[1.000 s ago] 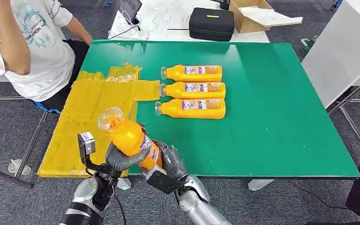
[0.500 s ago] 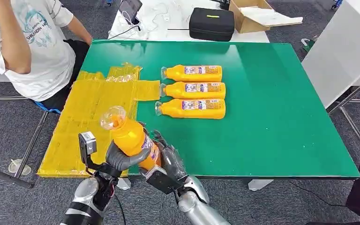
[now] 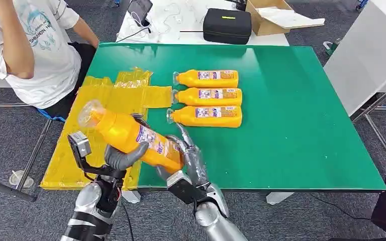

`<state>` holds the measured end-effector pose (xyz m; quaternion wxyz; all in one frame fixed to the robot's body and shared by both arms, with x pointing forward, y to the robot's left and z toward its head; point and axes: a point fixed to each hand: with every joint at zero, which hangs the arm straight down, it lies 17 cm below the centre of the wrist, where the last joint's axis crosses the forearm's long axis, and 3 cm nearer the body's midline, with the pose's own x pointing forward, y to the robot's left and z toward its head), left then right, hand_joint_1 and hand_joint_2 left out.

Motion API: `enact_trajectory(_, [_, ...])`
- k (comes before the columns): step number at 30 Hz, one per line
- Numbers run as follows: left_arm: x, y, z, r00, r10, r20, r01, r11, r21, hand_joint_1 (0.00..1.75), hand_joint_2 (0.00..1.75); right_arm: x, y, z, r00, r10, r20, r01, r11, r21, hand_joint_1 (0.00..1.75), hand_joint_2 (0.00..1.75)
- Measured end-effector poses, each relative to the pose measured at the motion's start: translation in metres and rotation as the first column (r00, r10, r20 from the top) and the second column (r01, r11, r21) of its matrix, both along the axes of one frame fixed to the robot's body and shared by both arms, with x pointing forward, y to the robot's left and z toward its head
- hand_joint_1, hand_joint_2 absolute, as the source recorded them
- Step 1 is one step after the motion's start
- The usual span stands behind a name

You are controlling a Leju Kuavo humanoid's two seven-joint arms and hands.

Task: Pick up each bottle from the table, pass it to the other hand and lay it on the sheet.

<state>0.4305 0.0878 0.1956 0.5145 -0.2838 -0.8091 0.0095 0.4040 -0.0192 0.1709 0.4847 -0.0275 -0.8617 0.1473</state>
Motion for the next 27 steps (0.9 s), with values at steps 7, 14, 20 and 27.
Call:
enact_trajectory(7, [0.043,0.082,0.01,0.918,0.381,0.11,-0.395,0.898,0.194,1.75,1.75,-0.001,-0.036,0.047,0.99,-0.086,0.112,0.076,0.993,0.095,0.0,0.0])
enact_trajectory(14, [0.077,0.118,0.042,0.701,0.535,0.471,-0.713,0.52,0.471,1.75,1.75,-0.021,-0.057,0.103,0.95,-0.184,0.253,0.126,0.965,0.231,0.0,0.0])
enact_trajectory(20, [0.115,0.131,0.024,0.641,0.458,0.617,-0.752,0.209,0.626,1.75,1.75,-0.037,-0.055,0.133,0.931,-0.184,0.314,0.094,0.954,0.283,0.0,0.0])
enact_trajectory(27, [0.139,0.13,-0.031,0.745,0.329,0.58,-0.617,0.01,0.787,1.75,1.75,-0.04,-0.044,0.134,0.942,-0.131,0.308,0.037,0.956,0.292,0.0,0.0])
